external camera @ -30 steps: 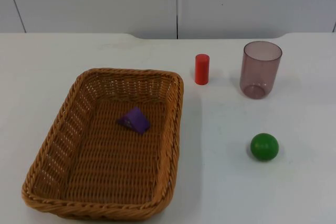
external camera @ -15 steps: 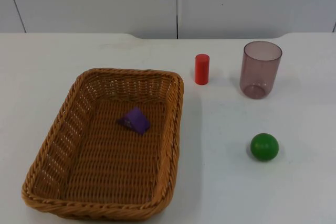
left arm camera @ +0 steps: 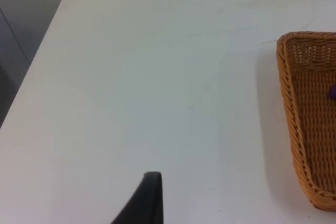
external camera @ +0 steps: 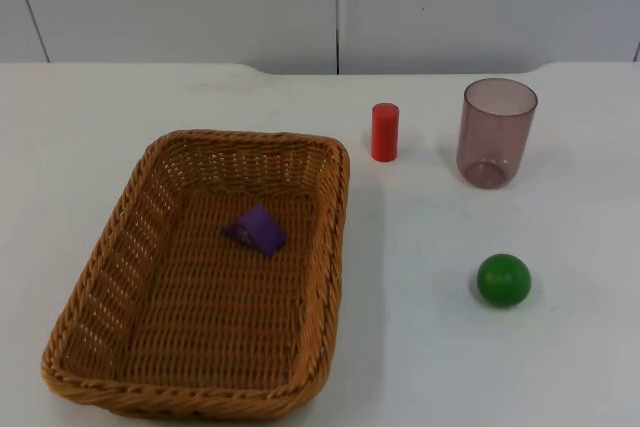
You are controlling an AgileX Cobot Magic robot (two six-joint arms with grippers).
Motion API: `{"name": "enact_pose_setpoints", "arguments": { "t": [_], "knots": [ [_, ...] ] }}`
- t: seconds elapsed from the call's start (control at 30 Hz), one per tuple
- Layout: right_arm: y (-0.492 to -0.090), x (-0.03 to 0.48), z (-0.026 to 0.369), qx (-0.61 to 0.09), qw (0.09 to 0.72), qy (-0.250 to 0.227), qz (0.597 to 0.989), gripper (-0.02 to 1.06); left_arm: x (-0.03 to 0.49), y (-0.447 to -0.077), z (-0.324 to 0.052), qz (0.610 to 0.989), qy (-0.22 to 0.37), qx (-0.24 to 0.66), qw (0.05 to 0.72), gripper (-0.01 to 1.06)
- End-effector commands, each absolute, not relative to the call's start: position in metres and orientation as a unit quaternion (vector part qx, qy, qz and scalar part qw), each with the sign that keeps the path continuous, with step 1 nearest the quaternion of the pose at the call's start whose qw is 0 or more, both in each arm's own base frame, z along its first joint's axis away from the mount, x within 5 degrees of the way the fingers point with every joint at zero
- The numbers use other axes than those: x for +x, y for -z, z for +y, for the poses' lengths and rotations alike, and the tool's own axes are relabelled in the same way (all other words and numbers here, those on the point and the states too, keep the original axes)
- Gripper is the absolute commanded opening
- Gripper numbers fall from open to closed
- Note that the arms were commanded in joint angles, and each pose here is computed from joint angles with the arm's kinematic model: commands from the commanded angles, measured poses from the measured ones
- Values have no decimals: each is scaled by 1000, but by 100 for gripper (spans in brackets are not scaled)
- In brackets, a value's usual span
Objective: Pick up the basket with the left hand and place the triangular block into the basket with the right hand.
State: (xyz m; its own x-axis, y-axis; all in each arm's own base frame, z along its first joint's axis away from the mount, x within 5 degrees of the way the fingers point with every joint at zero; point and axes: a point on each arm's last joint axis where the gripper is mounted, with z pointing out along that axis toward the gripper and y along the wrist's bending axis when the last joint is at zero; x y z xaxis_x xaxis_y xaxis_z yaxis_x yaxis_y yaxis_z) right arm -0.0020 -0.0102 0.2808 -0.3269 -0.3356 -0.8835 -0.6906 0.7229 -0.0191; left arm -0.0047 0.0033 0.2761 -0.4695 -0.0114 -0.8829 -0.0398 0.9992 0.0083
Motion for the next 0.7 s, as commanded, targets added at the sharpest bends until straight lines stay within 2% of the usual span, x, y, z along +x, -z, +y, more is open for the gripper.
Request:
{"name": "enact_pose_setpoints", "arguments": {
  "t": [0.0, 0.1, 0.23, 0.27, 0.4, 0.67],
  "knots": [
    [-280, -2, -9, -314, 488, -182, 794, 104, -5, -275, 3, 858, -7, -18, 513, 105],
    [-280, -2, -9, -295, 493, -169, 801, 104, -5, -275, 3, 858, -7, -18, 513, 105],
    [-280, -4, -8, -223, 506, -125, 824, 104, -5, -275, 3, 858, -7, -18, 513, 105],
    [-280, -4, -8, -223, 506, -125, 824, 104, -5, -275, 3, 858, -7, -18, 513, 105],
    [-280, -5, -7, -131, 517, -69, 843, 104, -5, -275, 3, 858, -7, -18, 513, 105],
    [-280, -7, -6, -30, 521, -8, 853, 104, -5, -275, 3, 858, -7, -18, 513, 105]
  ]
}}
